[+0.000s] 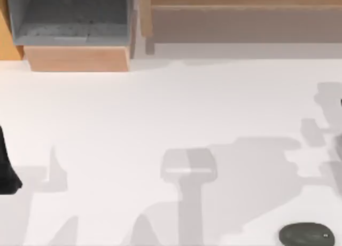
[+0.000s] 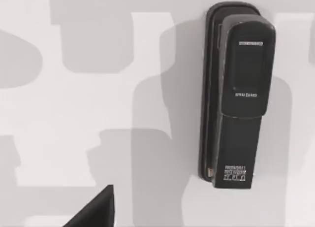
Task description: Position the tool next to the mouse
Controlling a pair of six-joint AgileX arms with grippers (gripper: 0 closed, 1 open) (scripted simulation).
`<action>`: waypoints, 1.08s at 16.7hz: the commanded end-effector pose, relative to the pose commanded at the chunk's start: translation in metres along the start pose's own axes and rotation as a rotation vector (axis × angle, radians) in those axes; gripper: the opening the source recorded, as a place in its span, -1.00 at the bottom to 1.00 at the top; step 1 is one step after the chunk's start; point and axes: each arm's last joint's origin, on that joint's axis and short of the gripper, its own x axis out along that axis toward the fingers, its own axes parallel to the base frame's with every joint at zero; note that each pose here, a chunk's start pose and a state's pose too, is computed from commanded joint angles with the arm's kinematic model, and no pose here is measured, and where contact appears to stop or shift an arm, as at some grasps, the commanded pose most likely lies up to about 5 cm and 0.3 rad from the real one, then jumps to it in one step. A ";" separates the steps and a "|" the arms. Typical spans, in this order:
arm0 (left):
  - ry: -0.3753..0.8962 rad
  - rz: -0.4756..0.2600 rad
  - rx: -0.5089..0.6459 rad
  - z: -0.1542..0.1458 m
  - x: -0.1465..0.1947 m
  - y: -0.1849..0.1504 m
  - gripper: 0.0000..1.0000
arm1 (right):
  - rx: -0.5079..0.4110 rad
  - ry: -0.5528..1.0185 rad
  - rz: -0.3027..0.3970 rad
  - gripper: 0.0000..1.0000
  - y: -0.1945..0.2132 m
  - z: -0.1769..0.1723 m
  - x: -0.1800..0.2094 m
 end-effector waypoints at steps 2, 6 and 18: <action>0.000 0.000 0.000 0.000 0.000 0.000 1.00 | 0.001 0.092 -0.002 1.00 0.000 0.018 0.015; 0.000 0.000 0.000 0.000 0.000 0.000 1.00 | 0.003 0.201 -0.007 1.00 -0.001 0.041 0.037; 0.000 0.000 0.000 0.000 0.000 0.000 1.00 | 0.003 0.208 -0.008 1.00 -0.002 0.036 0.076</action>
